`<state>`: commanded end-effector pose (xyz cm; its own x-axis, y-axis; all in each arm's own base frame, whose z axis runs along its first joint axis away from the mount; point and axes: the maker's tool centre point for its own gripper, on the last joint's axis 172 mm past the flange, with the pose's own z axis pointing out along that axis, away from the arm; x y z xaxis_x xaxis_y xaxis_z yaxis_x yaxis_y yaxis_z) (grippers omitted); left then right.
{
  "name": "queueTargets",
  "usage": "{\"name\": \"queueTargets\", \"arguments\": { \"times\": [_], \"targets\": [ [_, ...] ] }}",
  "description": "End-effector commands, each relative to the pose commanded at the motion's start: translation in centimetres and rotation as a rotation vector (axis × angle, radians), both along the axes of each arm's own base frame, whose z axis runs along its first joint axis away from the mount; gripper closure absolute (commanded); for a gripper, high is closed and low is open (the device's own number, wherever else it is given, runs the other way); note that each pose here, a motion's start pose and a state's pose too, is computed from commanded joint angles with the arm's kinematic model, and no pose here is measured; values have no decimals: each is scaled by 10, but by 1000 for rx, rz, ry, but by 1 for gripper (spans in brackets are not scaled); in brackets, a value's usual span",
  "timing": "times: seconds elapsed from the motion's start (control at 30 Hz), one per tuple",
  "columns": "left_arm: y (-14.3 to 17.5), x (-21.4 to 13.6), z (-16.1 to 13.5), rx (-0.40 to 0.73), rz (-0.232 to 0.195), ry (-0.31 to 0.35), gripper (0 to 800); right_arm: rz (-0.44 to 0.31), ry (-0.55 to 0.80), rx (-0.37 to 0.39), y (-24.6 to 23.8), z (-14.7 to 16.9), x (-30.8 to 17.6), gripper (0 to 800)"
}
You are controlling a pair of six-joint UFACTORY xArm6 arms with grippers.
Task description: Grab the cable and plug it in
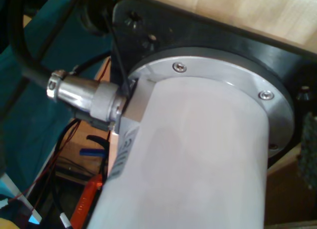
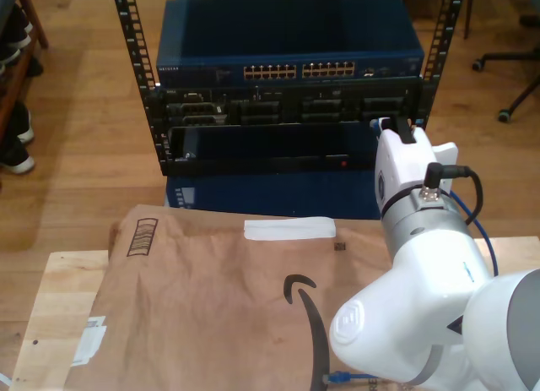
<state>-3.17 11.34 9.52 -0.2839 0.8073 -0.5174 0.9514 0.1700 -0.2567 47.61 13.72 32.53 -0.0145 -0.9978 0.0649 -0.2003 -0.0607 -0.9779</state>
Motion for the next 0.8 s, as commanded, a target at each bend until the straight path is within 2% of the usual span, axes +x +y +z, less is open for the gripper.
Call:
{"name": "queueTargets", "arguments": {
  "times": [0.2,0.43,0.57,0.7,0.8],
  "targets": [
    [16,-12,-10,77,32,-43,2,-3,1,1,-1,0,0,798],
    [20,-13,-15,115,30,-51,2,-2,10,-5,-3,-5,-2,798],
    [22,-8,-19,130,44,-67,2,-2,9,-3,-2,-5,-2,798],
    [27,-8,-25,192,3,-83,2,-4,9,-4,-3,-5,-2,798],
    [27,-7,-26,188,-28,-106,2,-11,15,-2,-6,-7,-3,798]
  ]
}}
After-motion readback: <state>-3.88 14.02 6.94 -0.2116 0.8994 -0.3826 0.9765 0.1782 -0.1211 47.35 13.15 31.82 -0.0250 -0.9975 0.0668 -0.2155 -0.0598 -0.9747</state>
